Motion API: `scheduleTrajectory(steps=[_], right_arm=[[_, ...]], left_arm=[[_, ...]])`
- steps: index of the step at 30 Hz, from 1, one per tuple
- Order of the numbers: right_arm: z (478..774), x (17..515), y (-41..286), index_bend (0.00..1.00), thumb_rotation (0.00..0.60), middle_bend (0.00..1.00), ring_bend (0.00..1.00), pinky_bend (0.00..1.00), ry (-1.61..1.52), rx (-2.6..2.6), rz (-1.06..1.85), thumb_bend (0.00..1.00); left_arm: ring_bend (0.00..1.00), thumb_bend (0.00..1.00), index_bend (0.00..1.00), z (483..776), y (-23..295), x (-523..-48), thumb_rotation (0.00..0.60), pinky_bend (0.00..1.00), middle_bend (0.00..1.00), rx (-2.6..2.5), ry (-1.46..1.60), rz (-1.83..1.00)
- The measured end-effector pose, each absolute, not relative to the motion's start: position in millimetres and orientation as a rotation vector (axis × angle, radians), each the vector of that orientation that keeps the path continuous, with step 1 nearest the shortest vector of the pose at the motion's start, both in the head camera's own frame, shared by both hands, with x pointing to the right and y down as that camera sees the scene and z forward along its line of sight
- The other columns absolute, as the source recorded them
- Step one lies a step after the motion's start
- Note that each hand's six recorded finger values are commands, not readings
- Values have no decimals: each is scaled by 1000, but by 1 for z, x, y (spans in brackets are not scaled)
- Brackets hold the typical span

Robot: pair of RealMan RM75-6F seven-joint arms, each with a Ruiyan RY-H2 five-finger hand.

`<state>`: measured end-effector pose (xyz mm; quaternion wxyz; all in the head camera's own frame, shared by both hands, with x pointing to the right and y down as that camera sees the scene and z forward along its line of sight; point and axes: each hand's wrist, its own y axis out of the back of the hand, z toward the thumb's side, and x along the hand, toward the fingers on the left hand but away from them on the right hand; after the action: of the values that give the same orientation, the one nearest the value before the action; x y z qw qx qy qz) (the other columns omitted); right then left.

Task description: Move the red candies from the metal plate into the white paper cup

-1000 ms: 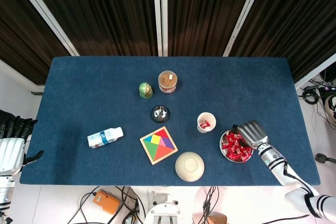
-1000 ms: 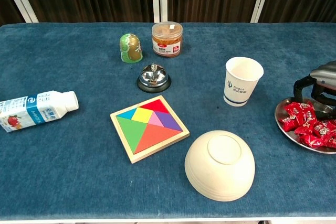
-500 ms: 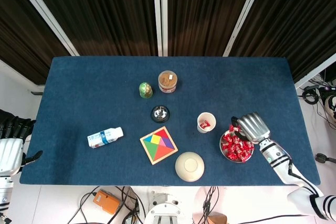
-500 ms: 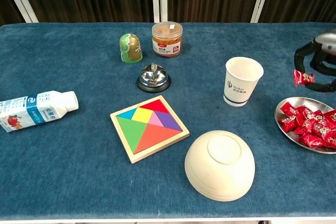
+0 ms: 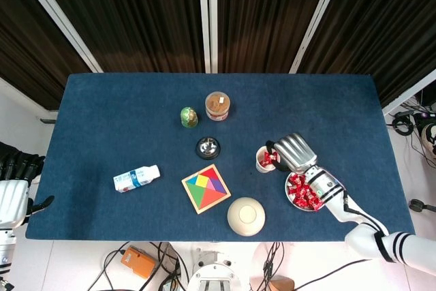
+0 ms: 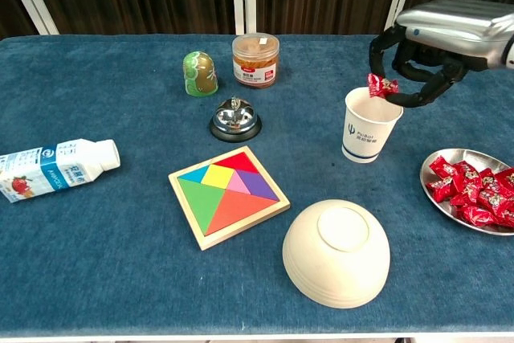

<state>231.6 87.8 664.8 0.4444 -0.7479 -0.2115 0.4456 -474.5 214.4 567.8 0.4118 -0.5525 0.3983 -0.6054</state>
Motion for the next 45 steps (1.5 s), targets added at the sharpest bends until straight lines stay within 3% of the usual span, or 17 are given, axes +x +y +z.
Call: scheduleTrajectory(steps=[10,16,22,30,45], right_arm=[[670,227,88,344,600,919,1000,1000,-498,-1840,1110,497],[652,249,95,437,600,919,1000,1000,-526,-1809,1069,490],[642,307,126,471,600,919,1000,1000,-440,-1748,1155,489],[668,347,157,460,600,919,1000,1000,-328,-1738,1341,458],[698,340,161,443,600,919,1000,1000,-308,-1765,1401,457]], left_arm=[[44,0,171,568,215,-476,600,0,159,-1388,1005,-1523],[42,0,171,566,216,-477,600,0,159,-1383,1007,-1522],[42,0,171,568,215,-475,600,0,159,-1389,1011,-1515],[43,0,171,570,214,-470,600,0,159,-1402,1000,-1501],[42,0,171,568,215,-474,600,0,159,-1389,1004,-1514]])
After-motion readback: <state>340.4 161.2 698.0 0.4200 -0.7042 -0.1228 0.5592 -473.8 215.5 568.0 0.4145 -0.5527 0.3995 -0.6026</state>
